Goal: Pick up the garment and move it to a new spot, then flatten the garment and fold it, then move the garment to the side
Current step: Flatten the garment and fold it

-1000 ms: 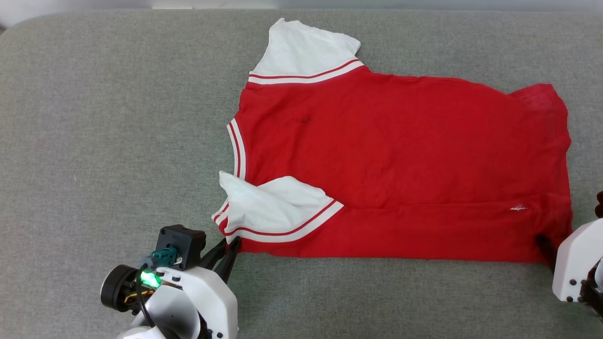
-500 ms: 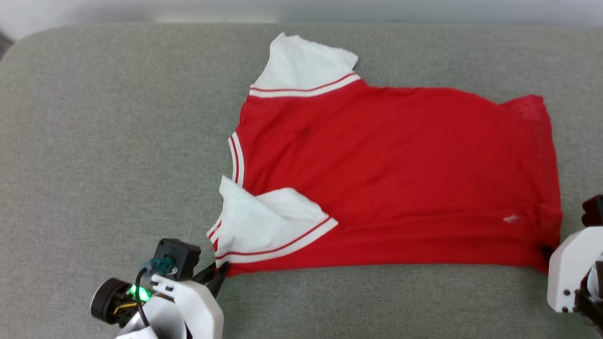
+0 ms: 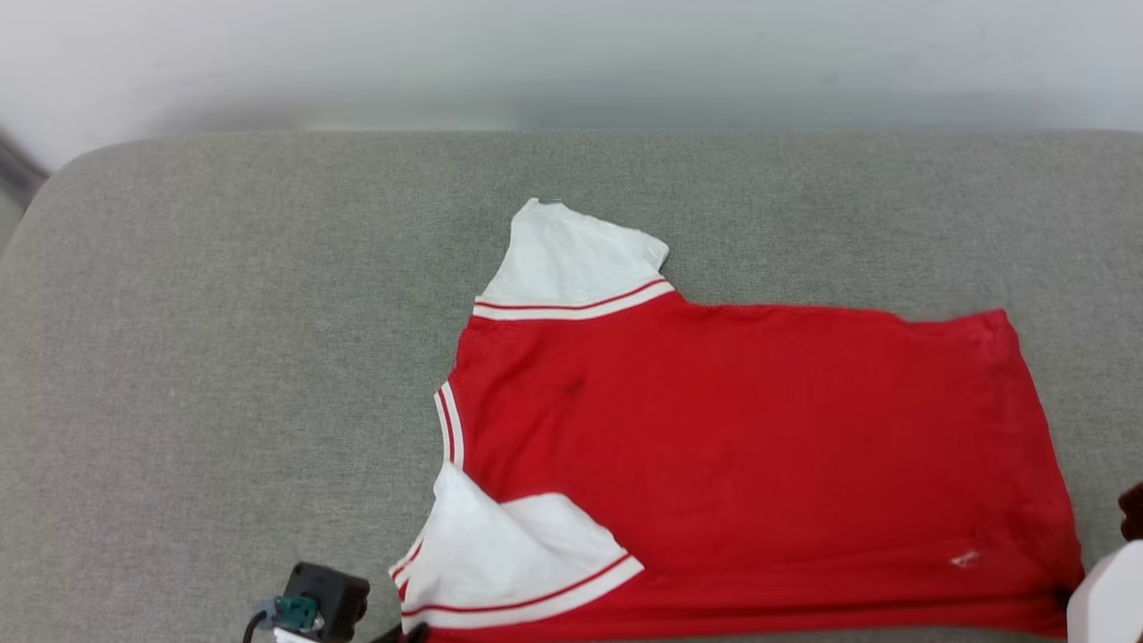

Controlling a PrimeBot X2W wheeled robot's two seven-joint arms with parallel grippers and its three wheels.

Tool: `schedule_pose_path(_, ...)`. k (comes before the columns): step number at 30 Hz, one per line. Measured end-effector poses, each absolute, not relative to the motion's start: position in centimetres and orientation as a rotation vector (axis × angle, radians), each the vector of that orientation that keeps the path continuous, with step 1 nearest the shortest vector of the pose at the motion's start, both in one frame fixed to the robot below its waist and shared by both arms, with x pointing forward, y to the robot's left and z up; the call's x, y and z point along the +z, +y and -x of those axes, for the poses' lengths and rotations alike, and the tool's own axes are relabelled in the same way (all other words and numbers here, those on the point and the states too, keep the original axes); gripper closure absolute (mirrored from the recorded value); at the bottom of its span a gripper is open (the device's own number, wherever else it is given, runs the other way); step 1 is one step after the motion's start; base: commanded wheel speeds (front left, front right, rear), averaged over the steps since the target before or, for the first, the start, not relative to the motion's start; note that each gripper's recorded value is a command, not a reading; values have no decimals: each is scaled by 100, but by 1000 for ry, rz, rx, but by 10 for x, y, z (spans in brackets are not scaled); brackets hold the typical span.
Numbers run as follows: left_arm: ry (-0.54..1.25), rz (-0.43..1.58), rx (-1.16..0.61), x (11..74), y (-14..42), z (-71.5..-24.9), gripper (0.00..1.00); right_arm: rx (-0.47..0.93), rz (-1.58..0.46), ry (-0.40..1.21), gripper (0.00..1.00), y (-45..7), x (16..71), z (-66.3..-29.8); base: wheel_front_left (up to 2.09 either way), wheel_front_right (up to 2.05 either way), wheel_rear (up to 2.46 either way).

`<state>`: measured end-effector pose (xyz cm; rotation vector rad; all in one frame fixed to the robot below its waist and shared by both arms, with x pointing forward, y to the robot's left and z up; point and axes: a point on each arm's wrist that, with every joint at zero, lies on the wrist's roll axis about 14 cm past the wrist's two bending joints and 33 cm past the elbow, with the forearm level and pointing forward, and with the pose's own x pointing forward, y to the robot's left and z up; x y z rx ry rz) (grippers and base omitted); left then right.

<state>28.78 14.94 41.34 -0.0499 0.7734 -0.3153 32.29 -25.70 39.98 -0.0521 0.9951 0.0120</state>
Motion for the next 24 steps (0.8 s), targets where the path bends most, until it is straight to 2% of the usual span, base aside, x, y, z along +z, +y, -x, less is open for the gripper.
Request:
schedule_pose_path(7,818,68,-330,406,143,-273,100,-1,60,1059,100,-261,388,-299,0,0,0)
schedule_pose_path(14,830,91,-367,393,133,-273,100,15,78,1074,100,-257,375,-297,0,0,0)
schedule_pose_path(15,827,90,-366,392,134,-275,55,14,94,1071,100,-258,374,-297,0,0,0)
schedule_pose_path(16,827,90,-366,391,133,-275,0,15,97,1074,100,-258,371,-296,0,0,0)
schedule_pose_path(17,830,86,-364,389,134,-275,0,15,93,1069,36,-258,370,-297,0,0,0)
schedule_pose_path(18,828,83,-362,388,135,-276,0,14,91,1062,0,-258,370,-298,0,0,0)
schedule_pose_path(24,728,89,-332,399,140,-292,0,18,76,948,0,-253,384,-317,0,0,0)
